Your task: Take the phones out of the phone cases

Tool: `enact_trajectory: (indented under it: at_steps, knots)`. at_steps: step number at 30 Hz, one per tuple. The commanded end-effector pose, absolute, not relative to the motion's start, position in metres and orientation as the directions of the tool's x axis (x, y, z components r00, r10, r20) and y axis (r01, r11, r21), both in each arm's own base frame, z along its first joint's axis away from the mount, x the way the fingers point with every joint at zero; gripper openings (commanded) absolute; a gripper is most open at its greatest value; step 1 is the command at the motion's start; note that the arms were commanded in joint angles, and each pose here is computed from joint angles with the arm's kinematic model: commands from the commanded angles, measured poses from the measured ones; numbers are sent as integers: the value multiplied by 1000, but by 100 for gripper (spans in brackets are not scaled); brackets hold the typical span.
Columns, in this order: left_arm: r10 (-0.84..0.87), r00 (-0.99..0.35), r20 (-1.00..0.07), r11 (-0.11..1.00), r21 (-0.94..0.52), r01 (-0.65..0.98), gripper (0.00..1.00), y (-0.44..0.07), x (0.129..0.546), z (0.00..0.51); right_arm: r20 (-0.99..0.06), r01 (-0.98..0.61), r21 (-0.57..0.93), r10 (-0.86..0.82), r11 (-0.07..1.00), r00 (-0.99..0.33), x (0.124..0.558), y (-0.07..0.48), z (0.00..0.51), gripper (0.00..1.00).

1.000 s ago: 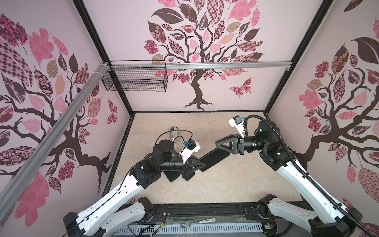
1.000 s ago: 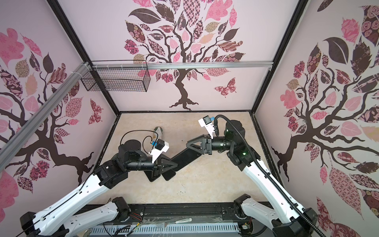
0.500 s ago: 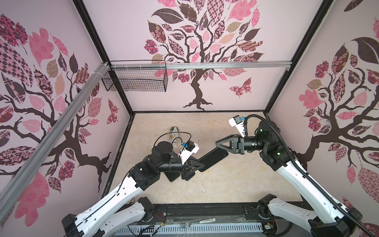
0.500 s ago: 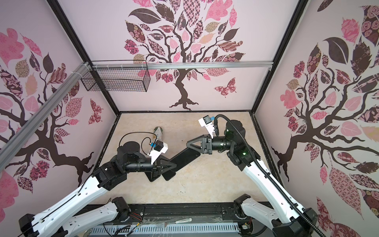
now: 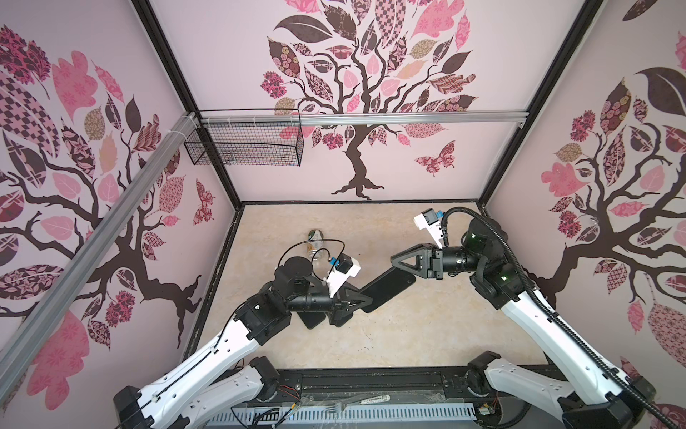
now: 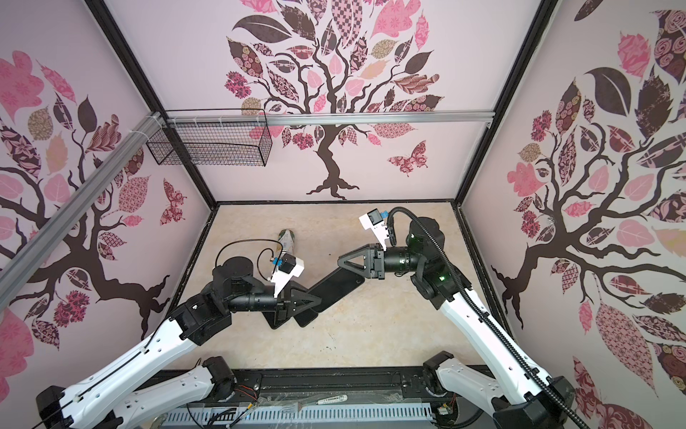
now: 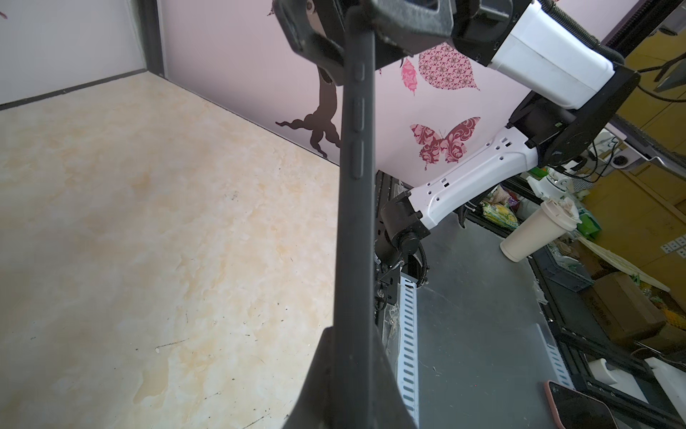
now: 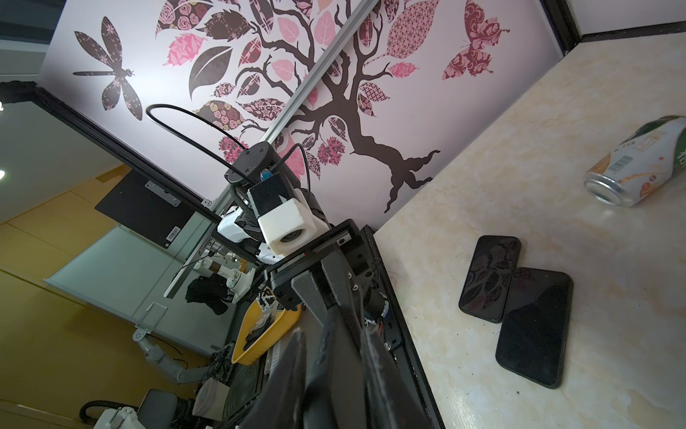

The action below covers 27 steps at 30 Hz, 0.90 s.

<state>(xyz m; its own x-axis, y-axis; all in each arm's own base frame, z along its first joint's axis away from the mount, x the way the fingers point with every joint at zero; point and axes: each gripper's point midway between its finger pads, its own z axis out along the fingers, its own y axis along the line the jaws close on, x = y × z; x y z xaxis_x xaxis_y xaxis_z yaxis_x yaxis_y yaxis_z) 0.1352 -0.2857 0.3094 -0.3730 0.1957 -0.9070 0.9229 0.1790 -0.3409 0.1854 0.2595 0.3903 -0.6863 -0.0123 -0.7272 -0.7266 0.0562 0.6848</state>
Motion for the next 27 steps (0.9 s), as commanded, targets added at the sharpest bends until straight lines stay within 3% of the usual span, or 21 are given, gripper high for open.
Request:
enact_trajectory:
  at_steps: [1, 11, 18, 27]
  knots:
    - [134, -317, -939, 145, -298, 943, 0, -288, 135, 325, -726, -726, 686, -19, 33, -687, 182, 259, 394, 24]
    - [135, -294, -946, 208, -263, 942, 0, -285, 145, 327, -711, -711, 702, -23, 43, -703, 182, 259, 389, 17]
    - [127, -177, -976, 283, -136, 950, 0, -277, 157, 330, -672, -673, 737, -37, 57, -739, 187, 261, 376, 15]
    - [221, -59, -973, 302, 11, 953, 0, -273, 164, 332, -631, -633, 772, -48, 52, -774, 189, 264, 367, 14]
